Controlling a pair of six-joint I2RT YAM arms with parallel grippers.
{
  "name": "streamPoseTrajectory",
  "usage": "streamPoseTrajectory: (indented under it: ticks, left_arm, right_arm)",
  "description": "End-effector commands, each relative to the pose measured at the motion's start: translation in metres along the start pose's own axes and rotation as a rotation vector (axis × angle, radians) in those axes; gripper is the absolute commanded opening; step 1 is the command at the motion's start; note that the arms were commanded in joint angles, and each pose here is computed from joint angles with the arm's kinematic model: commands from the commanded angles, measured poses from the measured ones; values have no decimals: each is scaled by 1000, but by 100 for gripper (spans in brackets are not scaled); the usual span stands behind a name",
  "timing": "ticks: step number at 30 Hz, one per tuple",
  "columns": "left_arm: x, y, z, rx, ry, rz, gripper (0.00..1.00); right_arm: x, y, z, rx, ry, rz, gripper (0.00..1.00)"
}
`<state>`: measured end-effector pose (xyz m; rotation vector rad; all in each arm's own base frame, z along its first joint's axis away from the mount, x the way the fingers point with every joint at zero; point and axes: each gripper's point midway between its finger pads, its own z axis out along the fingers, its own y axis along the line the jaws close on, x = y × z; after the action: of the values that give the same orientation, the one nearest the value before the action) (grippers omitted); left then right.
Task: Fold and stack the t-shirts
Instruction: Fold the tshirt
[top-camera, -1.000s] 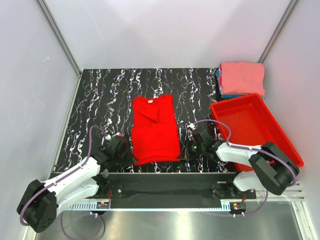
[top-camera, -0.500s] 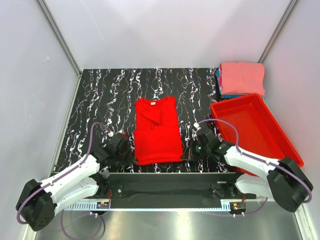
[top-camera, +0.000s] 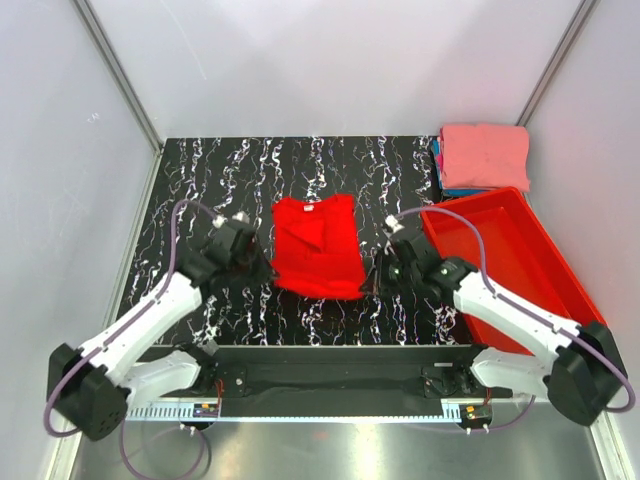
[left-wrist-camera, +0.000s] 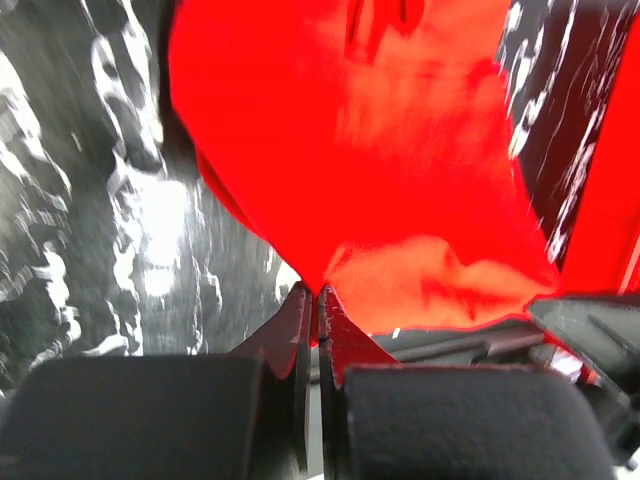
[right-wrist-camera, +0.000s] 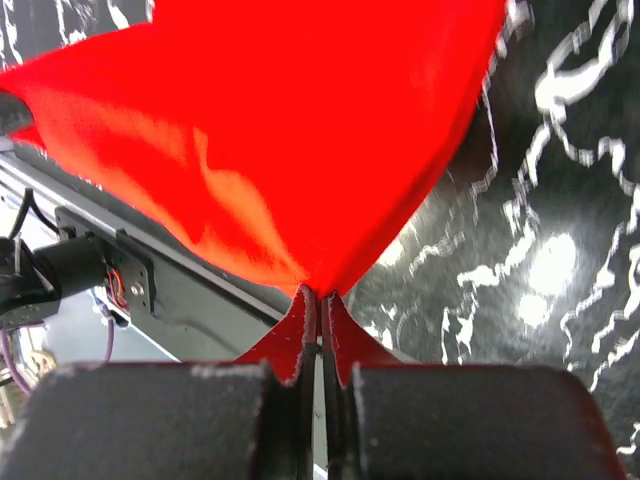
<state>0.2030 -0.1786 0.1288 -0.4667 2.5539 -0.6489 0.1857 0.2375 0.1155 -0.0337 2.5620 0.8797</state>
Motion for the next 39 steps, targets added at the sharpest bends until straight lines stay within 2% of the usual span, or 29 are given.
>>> streamPoseTrajectory:
  ticks: [1, 4, 8, 9, 10, 11, 13, 15, 19, 23, 25, 26, 29, 31, 32, 34, 35, 36, 37, 38, 39]
  left_arm:
    - [-46, -21, -7, 32, -79, 62, 0]
    - [-81, -31, -5, 37, -107, 62, 0]
    - [-126, -42, 2, 54, -144, 70, 0]
    - [-133, -42, 14, 42, -125, 83, 0]
    - [-145, -57, 12, 91, -131, 95, 0]
    - [-153, -54, 25, 84, -114, 85, 0]
    - [-174, -78, 25, 170, -128, 103, 0]
    - [-200, -90, 34, 195, -152, 103, 0]
    - [-236, -110, 50, 239, -181, 118, 0]
    - [-257, -109, 87, 264, -152, 81, 1]
    - [-271, -109, 98, 281, -166, 64, 4]
    - [-272, -101, 117, 270, -140, 45, 7]
    - [-282, -102, 140, 329, -109, 25, 8]
    - [-299, -113, 143, 390, -139, 35, 9]
    - [-299, -108, 160, 393, -123, 26, 10]
    - [-319, -122, 161, 452, -156, 40, 18]
    - [-320, -116, 181, 452, -141, 34, 24]
    - [-332, -127, 177, 486, -168, 54, 34]
    - [-336, -128, 179, 504, -166, 60, 51]
    - [-338, -123, 190, 504, -156, 54, 56]
    - [-345, -127, 185, 521, -170, 61, 59]
  right_arm:
    - [-33, 10, -1, 44, -59, -77, 0]
    - [-61, 12, 11, 73, -65, -88, 0]
    - [-121, 20, 11, 61, -133, -100, 0]
    - [-129, 21, 13, 51, -125, -102, 0]
    - [-134, 12, 23, 78, -95, -102, 0]
    - [-155, 18, 19, 64, -130, -107, 0]
    - [-167, 10, 29, 85, -112, -105, 0]
    - [-192, 13, 28, 62, -147, -104, 0]
    - [-218, 2, 51, 70, -118, -85, 0]
    - [-247, -4, 65, 58, -142, -70, 0]
    - [-254, -15, 77, 68, -134, -54, 0]
    - [-263, -13, 78, 62, -149, -58, 0]
    - [-277, -26, 90, 70, -162, -46, 1]
    - [-284, -39, 103, 77, -164, -33, 3]
    - [-294, -42, 104, 76, -183, -31, 4]
    - [-293, -58, 124, 85, -152, -12, 4]
    - [-305, -56, 124, 76, -172, -22, 5]
    - [-309, -63, 128, 94, -177, -23, 9]
    - [-311, -73, 136, 114, -179, -16, 24]
    - [-318, -73, 136, 116, -197, -26, 34]
    - [-323, -81, 135, 137, -210, -23, 38]
